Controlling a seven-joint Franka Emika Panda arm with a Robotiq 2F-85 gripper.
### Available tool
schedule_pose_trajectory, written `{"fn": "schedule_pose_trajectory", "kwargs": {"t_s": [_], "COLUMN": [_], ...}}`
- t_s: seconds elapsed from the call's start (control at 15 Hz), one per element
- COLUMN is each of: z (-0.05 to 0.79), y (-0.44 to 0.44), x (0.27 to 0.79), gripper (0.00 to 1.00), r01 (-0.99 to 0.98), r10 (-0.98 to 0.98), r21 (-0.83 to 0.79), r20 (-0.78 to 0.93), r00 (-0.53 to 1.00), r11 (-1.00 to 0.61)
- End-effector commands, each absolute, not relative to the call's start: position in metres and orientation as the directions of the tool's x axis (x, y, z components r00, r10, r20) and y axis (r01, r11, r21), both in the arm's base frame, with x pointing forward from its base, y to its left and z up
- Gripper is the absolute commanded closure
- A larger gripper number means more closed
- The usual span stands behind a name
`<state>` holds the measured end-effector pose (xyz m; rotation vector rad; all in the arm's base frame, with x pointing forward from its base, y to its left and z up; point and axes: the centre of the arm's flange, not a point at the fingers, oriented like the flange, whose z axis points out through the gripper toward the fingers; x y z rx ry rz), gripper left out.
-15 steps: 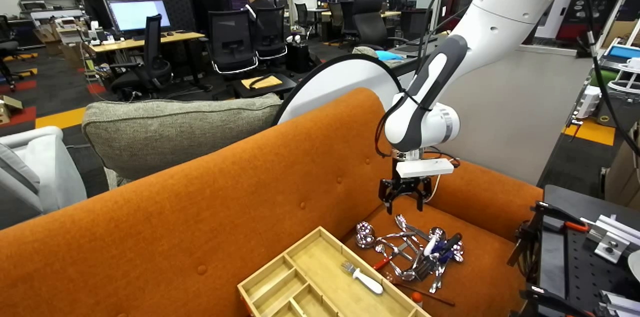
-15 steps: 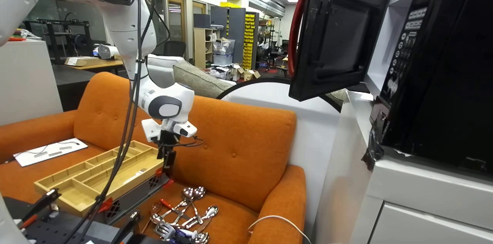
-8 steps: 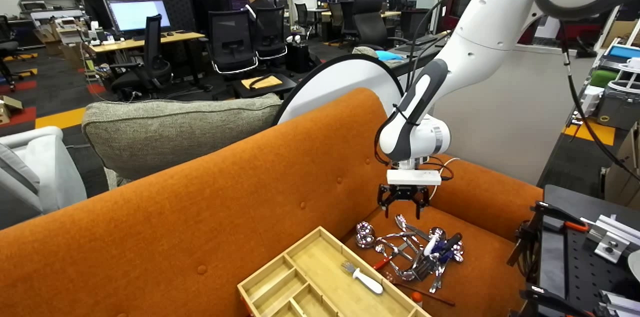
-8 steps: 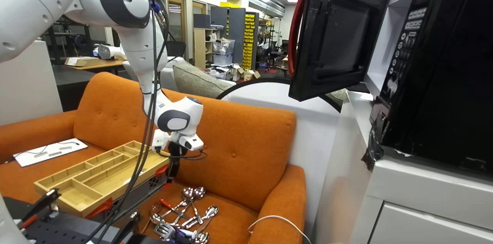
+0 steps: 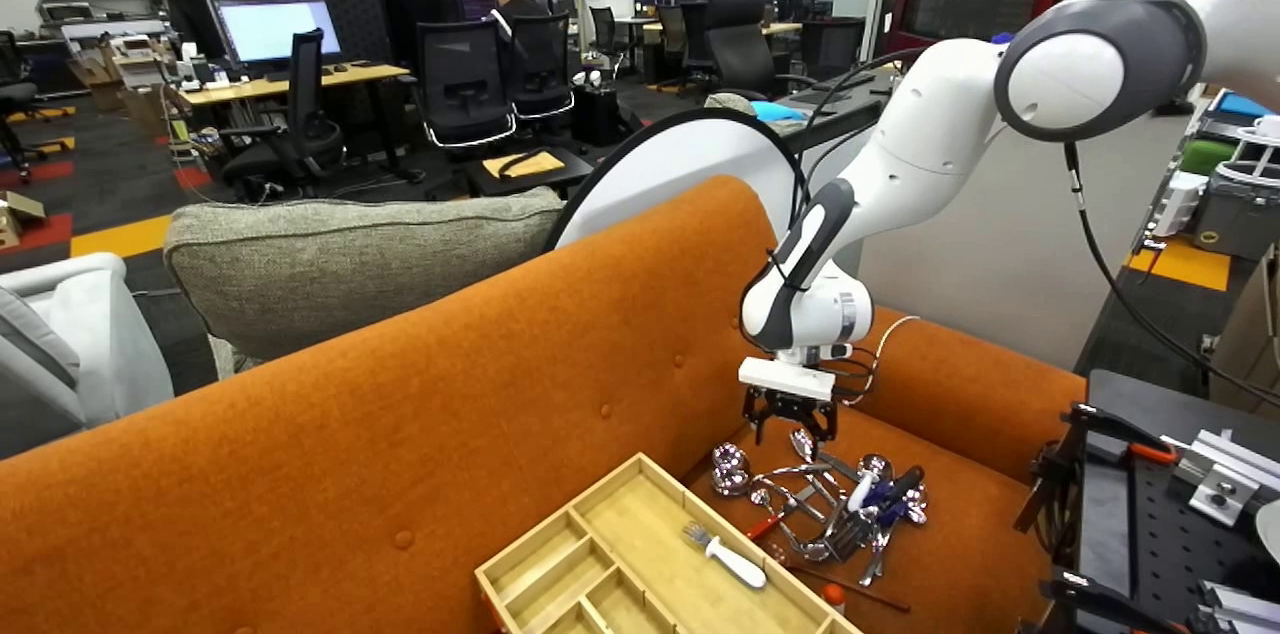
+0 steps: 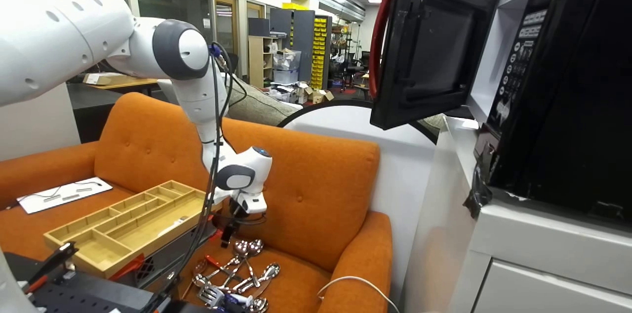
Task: Turn one of the silver spoons anti clockwise
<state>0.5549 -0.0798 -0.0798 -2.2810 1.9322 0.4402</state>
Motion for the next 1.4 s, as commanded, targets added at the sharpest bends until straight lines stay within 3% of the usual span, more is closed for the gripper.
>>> {"fn": "schedule_pose_trajectory", "kwargs": {"t_s": [0.0, 0.4, 0.87, 1.33], "z": [-0.081, -0.080, -0.151, -0.199], "y": [-0.081, -0.081, -0.116, -0.130], "x": [0.556, 0.558, 0.566, 0.577], "gripper": [0.00, 0.00, 0.00, 0.00], "r01": [-0.982, -0.984, -0.960, -0.871], "r10": [-0.947, -0.949, -0.932, -0.855], "r21": [0.096, 0.096, 0.154, 0.125], "r20": [-0.295, -0.294, -0.246, -0.172], "r00": [0.129, 0.117, -0.267, -0.490], "r11": [-0.164, -0.152, 0.235, 0.474]}}
